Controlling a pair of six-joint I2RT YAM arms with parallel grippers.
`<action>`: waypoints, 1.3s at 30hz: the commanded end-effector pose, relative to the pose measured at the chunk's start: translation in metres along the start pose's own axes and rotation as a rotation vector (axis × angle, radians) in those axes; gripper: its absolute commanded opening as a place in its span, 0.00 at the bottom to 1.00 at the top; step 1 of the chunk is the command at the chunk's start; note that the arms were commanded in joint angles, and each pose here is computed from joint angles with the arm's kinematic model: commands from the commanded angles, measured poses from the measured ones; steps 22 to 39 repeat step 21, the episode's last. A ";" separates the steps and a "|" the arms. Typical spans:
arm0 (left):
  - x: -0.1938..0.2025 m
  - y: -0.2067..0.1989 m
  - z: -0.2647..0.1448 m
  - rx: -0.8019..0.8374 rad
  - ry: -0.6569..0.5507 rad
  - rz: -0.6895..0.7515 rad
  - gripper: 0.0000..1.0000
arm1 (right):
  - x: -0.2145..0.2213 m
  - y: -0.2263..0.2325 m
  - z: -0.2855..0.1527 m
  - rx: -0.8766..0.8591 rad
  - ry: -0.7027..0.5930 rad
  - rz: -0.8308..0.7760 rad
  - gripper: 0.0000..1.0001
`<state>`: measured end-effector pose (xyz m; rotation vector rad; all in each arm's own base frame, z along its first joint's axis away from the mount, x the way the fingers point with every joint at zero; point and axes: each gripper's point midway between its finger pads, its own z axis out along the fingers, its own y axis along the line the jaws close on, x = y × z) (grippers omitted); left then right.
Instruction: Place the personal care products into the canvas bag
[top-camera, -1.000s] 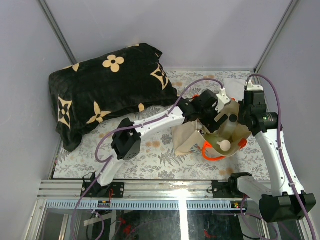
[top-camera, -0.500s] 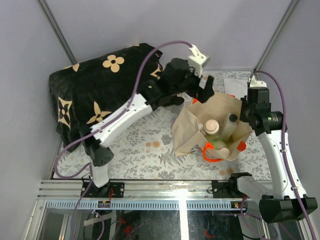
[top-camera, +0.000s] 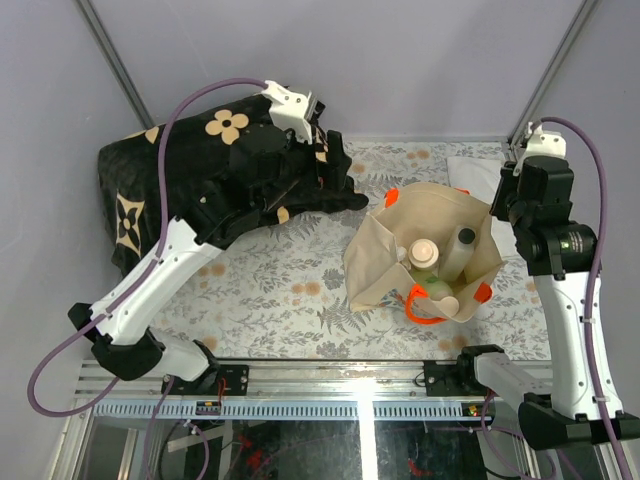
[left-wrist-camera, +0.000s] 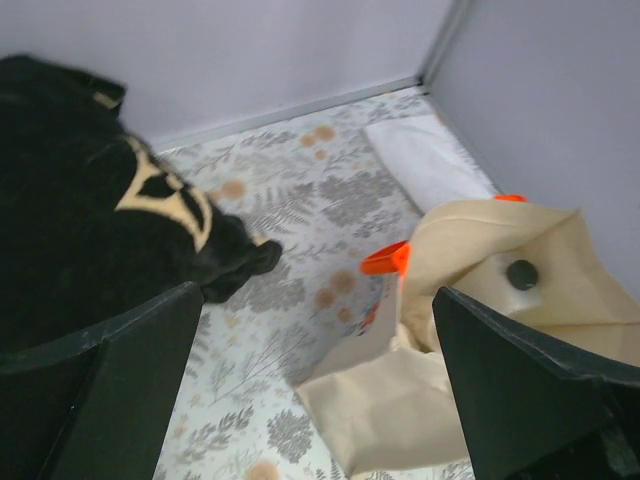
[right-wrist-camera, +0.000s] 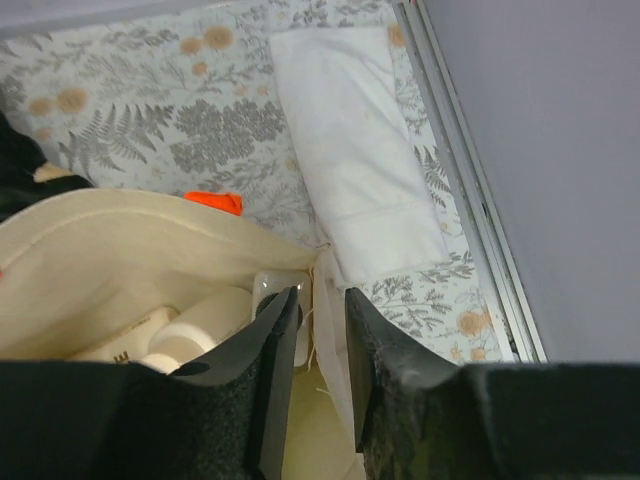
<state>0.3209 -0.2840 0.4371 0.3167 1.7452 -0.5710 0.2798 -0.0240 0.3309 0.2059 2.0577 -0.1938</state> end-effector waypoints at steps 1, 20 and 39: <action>0.038 0.036 -0.002 -0.178 0.099 -0.044 1.00 | -0.043 0.004 -0.020 -0.046 -0.166 0.085 0.34; 0.054 0.044 -0.022 -0.194 0.129 -0.056 1.00 | -0.046 -0.005 -0.036 -0.026 -0.185 0.089 0.38; 0.053 0.044 -0.022 -0.190 0.124 -0.057 1.00 | -0.046 -0.005 -0.037 -0.024 -0.186 0.088 0.38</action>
